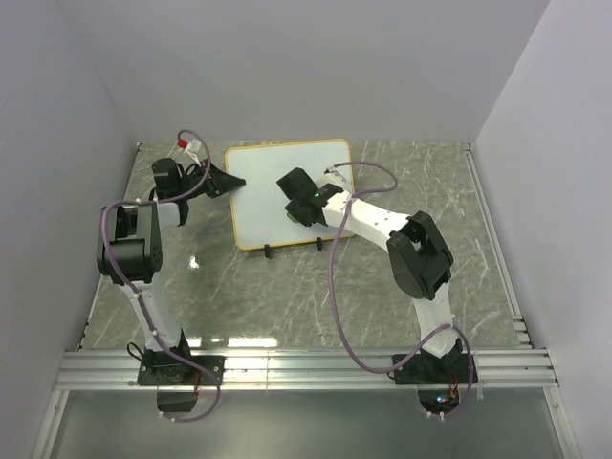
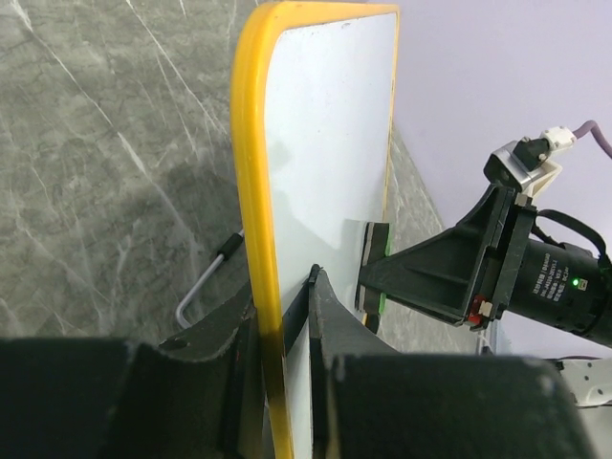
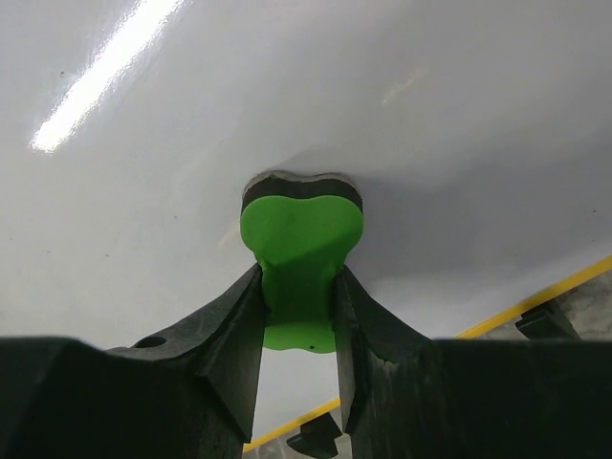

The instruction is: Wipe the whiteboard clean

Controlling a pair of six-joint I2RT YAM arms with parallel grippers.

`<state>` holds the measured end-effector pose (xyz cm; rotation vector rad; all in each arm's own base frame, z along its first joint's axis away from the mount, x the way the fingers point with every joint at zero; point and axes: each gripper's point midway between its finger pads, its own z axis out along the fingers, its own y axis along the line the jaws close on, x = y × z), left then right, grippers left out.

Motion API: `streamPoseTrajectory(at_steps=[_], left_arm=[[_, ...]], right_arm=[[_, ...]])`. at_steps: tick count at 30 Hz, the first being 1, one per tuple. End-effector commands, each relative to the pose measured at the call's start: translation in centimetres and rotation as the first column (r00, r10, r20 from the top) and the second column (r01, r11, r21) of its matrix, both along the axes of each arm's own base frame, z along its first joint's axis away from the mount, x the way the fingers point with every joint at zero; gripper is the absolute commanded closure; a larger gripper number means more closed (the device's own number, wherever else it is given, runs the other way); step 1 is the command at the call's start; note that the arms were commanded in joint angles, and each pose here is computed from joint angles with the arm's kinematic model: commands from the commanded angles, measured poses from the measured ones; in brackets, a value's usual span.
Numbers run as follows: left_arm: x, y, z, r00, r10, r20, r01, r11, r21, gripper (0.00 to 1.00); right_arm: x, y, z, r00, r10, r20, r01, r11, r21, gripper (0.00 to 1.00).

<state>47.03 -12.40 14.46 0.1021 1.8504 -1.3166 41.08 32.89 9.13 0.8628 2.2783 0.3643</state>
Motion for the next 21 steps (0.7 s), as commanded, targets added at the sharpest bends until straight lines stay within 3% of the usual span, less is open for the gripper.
streamPoseTrajectory(at_steps=[1, 6, 10, 14, 17, 18, 21], left_arm=[[0.3, -0.8, -3.3, 0.997, 0.044, 0.071, -0.054, 0.987, 0.15, 0.98], [-0.5, -1.5, -3.4, 0.997, 0.041, 0.072, -0.054, 0.979, 0.198, 0.92], [-1.2, -1.3, -3.2, 0.997, 0.056, 0.058, -0.067, 0.973, 0.222, 0.74], [-1.8, -0.9, -3.2, 0.995, 0.088, 0.035, -0.094, 0.965, 0.245, 0.64], [-1.9, -0.4, -3.2, 0.993, 0.115, 0.023, -0.117, 0.954, 0.275, 0.48], [-2.1, -0.2, -3.5, 0.992, 0.126, 0.001, -0.121, 0.951, 0.285, 0.33], [-2.6, 0.3, -3.5, 0.987, 0.16, 0.002, -0.153, 0.94, 0.305, 0.13]], right_arm=[[-0.1, -3.8, -2.7, 0.998, -0.047, -0.041, 0.041, 0.988, -0.146, 1.0], [-0.5, -4.6, 0.5, 0.999, -0.036, 0.0, 0.036, 0.989, -0.144, 1.0], [-1.3, -5.4, 1.8, 0.999, -0.035, 0.01, 0.036, 0.99, -0.138, 1.0], [-2.1, -6.3, 2.4, 0.999, -0.033, 0.012, 0.034, 0.988, -0.149, 1.0], [-2.4, -6.6, 2.8, 1.0, -0.025, 0.015, 0.027, 0.987, -0.156, 1.0], [-2.5, -6.7, 3.0, 1.0, -0.021, 0.013, 0.023, 0.987, -0.159, 1.0], [-2.5, -6.7, 3.3, 1.0, -0.013, 0.016, 0.015, 0.987, -0.163, 1.0]])
